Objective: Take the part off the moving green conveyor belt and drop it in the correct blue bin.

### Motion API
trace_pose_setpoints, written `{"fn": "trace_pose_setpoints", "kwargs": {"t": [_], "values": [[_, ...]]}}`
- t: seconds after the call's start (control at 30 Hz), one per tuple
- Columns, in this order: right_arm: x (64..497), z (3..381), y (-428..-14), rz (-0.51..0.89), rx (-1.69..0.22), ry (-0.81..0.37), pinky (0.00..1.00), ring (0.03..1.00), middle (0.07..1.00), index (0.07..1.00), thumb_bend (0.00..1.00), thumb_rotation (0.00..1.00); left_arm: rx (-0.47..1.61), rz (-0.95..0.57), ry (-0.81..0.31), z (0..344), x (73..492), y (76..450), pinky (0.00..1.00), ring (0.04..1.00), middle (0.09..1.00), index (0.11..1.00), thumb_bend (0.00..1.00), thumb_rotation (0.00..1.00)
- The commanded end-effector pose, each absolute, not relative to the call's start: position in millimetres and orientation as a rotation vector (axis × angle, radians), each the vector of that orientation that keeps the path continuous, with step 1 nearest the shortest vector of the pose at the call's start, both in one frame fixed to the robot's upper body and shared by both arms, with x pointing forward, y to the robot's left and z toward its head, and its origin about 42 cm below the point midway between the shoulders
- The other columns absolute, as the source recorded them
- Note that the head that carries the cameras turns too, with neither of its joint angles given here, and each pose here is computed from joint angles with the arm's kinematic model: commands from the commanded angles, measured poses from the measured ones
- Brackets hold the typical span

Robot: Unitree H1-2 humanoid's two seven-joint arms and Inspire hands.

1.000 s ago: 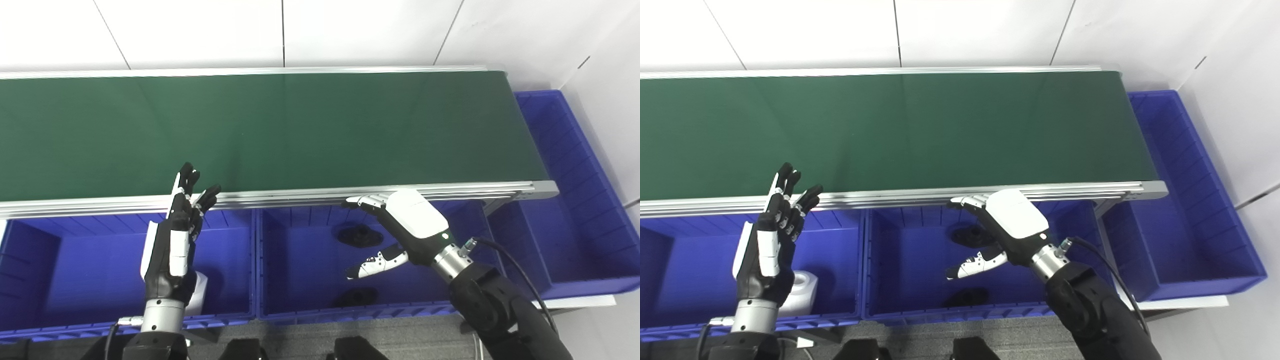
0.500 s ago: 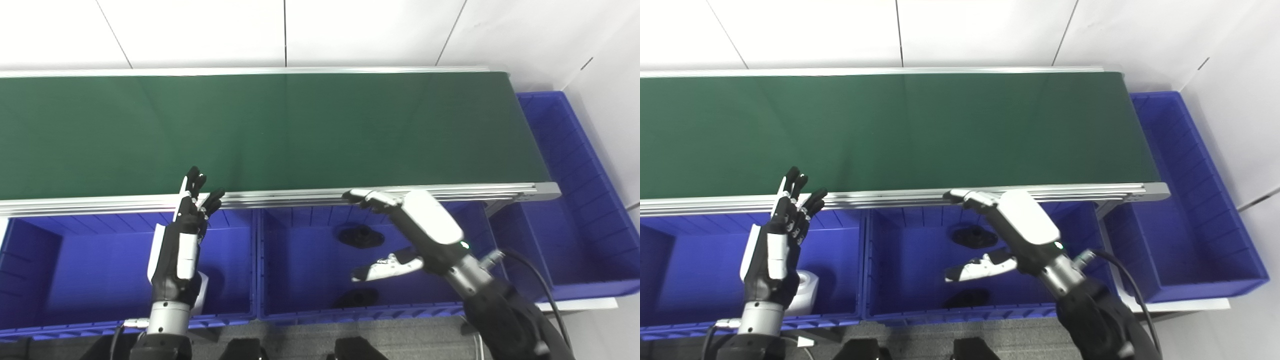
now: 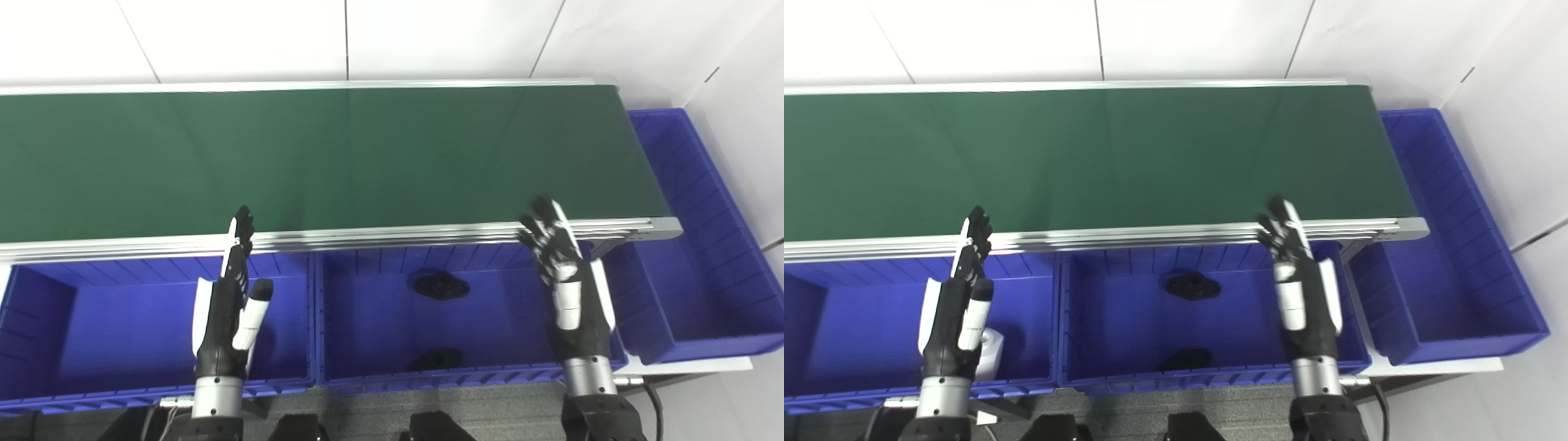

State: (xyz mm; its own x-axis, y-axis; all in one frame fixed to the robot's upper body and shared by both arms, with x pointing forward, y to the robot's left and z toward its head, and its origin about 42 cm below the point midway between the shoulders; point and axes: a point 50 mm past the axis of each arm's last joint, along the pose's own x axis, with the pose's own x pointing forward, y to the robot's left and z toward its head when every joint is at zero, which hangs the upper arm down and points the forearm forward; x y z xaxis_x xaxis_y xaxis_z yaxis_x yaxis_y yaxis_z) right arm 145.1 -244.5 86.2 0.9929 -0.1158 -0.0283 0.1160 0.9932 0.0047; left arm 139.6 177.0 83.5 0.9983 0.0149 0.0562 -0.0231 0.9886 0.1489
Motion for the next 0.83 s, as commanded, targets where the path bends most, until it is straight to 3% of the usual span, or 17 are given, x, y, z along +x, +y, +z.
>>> {"fn": "trace_pose_setpoints", "kwargs": {"t": [0.0, 0.37, 0.8], "values": [[149.0, 94.4, -247.1, -0.112, 0.018, -0.089, 0.91, 0.935, 0.973, 0.985, 0.79, 0.99, 0.142, 0.034, -0.117, 88.7, 139.6, 168.1, 1.00, 1.000, 1.000, 1.000, 0.69, 1.00], [145.2, 68.1, -258.5, -0.087, -0.062, -0.103, 0.89, 0.941, 0.988, 1.000, 0.83, 0.99, 0.122, 0.029, -0.104, 71.3, 133.7, 158.2, 1.00, 1.000, 1.000, 1.000, 0.70, 1.00], [143.5, 65.6, -262.7, -0.040, -0.103, -0.116, 0.91, 0.948, 0.999, 1.000, 0.76, 0.98, 0.122, 0.026, -0.117, 68.9, 134.8, 154.5, 1.00, 1.000, 1.000, 1.000, 0.66, 1.00]]}}
